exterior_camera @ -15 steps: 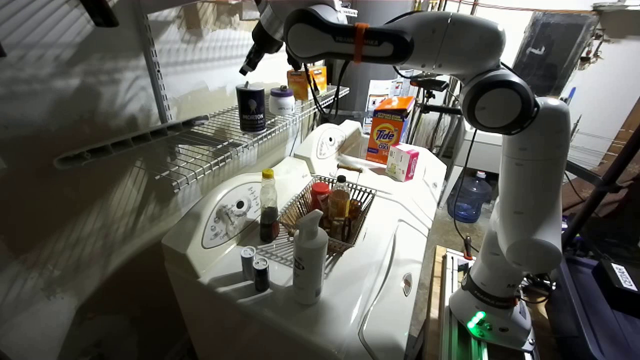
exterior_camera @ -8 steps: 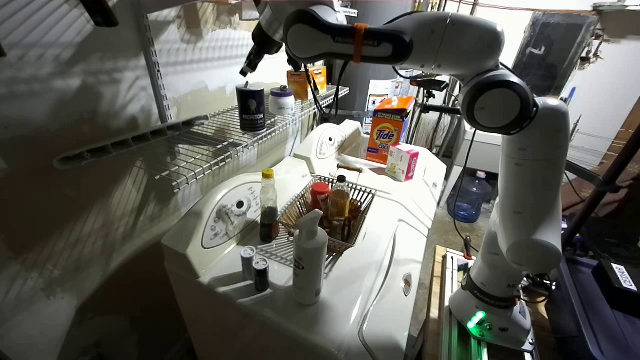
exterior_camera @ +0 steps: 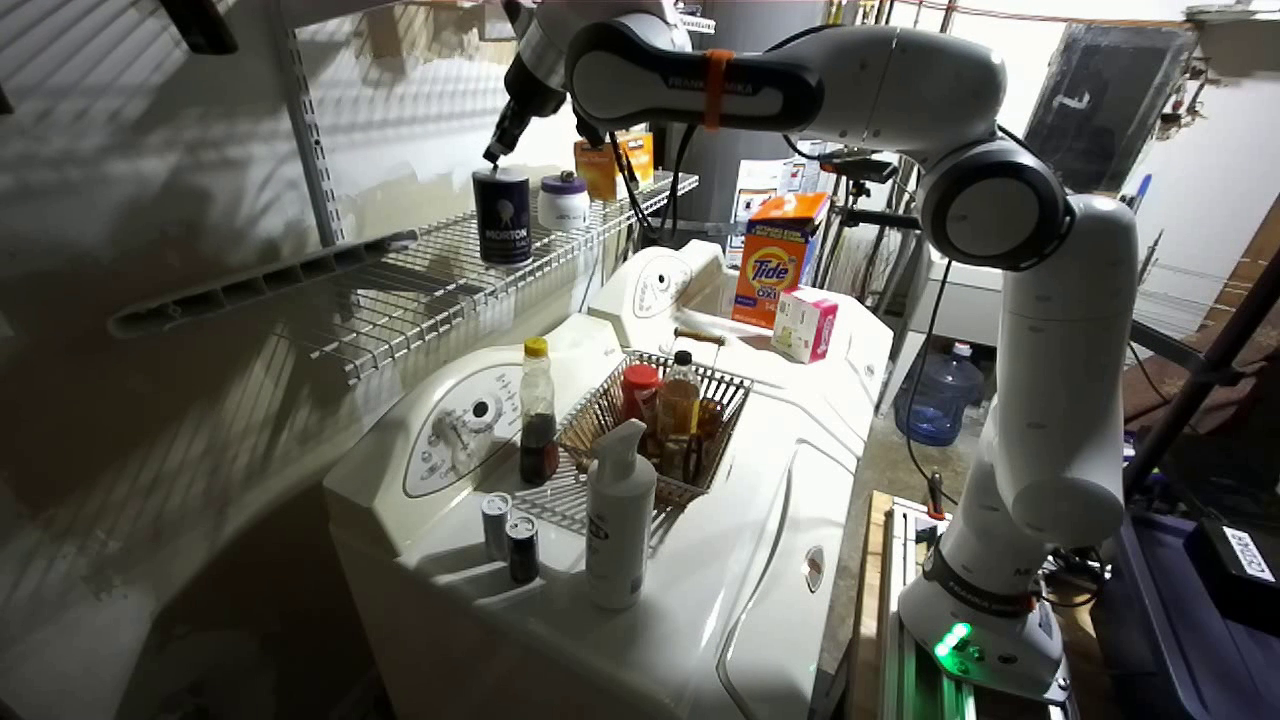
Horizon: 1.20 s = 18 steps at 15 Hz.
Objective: Close the lid on the black and white container on the left side of the bottom shelf.
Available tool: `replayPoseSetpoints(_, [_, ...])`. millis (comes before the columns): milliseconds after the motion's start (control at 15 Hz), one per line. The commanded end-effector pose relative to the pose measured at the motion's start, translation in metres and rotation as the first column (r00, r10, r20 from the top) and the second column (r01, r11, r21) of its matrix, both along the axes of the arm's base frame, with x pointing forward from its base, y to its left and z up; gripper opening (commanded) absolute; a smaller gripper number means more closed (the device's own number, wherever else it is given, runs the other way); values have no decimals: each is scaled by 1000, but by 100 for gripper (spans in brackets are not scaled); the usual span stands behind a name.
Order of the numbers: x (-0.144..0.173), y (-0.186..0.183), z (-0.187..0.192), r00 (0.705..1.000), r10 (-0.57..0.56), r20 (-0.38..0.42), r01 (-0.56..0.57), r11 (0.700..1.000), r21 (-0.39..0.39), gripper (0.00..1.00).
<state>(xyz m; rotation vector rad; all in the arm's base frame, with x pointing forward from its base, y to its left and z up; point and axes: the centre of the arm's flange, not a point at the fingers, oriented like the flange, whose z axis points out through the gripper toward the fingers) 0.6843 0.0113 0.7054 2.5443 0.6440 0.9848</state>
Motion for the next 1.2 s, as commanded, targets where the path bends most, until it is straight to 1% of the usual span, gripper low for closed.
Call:
replayPoseSetpoints(0, [2,1,4,1000,0,-26,-1,1000,-24,0])
replayPoseSetpoints(667, [1,-5,-9,997,-8,-72,6,999,-34,0])
replayPoseSetpoints(1000, [-3,-4,-2,999,-9,-52,7,999,-36,0])
replayPoseSetpoints(1067, [-4,-4,0,999,-7,-49,5,999,-32,21])
replayPoseSetpoints(1133, [-6,-4,2,999,-8,-43,7,1000,-25,27])
